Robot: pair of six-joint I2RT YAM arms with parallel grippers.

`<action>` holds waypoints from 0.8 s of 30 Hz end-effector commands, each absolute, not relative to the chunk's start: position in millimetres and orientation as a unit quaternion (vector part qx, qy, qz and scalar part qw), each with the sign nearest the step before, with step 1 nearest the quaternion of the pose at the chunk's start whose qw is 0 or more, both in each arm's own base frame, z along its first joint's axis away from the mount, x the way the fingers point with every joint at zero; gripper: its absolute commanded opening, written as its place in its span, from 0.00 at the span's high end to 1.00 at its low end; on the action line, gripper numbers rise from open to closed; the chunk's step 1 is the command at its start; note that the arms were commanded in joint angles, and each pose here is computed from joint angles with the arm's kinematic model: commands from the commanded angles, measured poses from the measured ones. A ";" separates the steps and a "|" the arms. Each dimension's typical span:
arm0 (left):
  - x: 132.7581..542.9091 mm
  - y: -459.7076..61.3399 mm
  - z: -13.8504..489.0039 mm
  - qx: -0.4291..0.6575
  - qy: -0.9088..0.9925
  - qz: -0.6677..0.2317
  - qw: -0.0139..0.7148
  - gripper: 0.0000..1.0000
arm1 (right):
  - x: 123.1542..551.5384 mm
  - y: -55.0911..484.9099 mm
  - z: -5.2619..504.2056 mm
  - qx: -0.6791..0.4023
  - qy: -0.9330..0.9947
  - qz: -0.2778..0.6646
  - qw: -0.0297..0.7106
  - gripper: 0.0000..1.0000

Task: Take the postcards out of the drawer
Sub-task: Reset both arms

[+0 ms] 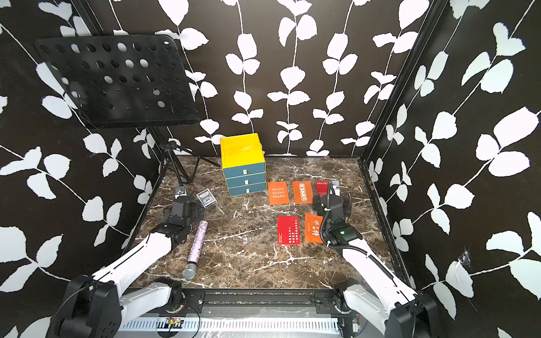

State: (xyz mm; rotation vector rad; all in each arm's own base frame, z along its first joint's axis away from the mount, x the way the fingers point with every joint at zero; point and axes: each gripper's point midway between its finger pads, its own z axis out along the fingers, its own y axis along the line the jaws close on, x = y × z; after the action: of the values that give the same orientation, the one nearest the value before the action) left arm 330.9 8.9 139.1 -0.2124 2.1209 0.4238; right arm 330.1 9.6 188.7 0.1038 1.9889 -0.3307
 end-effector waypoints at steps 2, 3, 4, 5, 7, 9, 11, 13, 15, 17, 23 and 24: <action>344.6 30.2 154.4 -0.096 0.829 0.234 0.498 0.01 | 326.5 -23.5 149.3 0.033 0.854 -0.181 0.487 0.01; 347.3 31.1 153.2 -0.098 0.825 0.234 0.504 0.01 | 327.9 -29.0 140.8 0.039 0.857 -0.177 0.483 0.01; 350.0 31.1 150.3 -0.099 0.822 0.231 0.511 0.01 | 330.6 -32.4 131.1 0.044 0.861 -0.166 0.480 0.01; 352.9 28.9 146.7 -0.096 0.821 0.223 0.517 0.01 | 333.6 -33.5 123.8 0.047 0.863 -0.153 0.480 0.01; 358.9 25.2 143.3 -0.088 0.817 0.216 0.527 0.01 | 339.5 -34.0 116.7 0.050 0.858 -0.138 0.492 0.01; 364.6 23.4 136.2 -0.074 0.816 0.223 0.528 0.01 | 345.7 -30.8 117.1 0.044 0.842 -0.127 0.522 0.01; 371.4 21.9 128.5 -0.063 0.813 0.221 0.535 0.01 | 350.1 -27.0 117.0 0.029 0.824 -0.123 0.552 0.01; 379.9 20.5 127.5 -0.051 0.806 0.216 0.549 0.01 | 357.5 -21.5 120.0 0.006 0.816 -0.120 0.565 0.01; 385.2 17.1 125.9 -0.029 0.811 0.211 0.545 0.01 | 366.6 -17.2 122.4 -0.007 0.808 -0.114 0.578 0.01; 392.6 13.2 123.2 -0.013 0.802 0.183 0.568 0.01 | 376.9 -10.2 120.7 -0.016 0.812 -0.090 0.577 0.01; 395.7 6.2 102.8 0.013 0.812 0.124 0.571 0.01 | 390.9 0.5 93.7 -0.041 0.818 -0.067 0.570 0.01; 394.3 6.3 98.0 0.014 0.809 0.120 0.575 0.01 | 393.0 0.4 96.1 -0.038 0.809 -0.067 0.582 0.01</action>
State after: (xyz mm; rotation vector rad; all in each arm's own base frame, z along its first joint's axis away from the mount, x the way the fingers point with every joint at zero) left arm 390.8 21.6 94.4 -0.0379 1.9626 0.3789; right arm 381.3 -6.2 80.5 -0.0518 2.0056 -0.1879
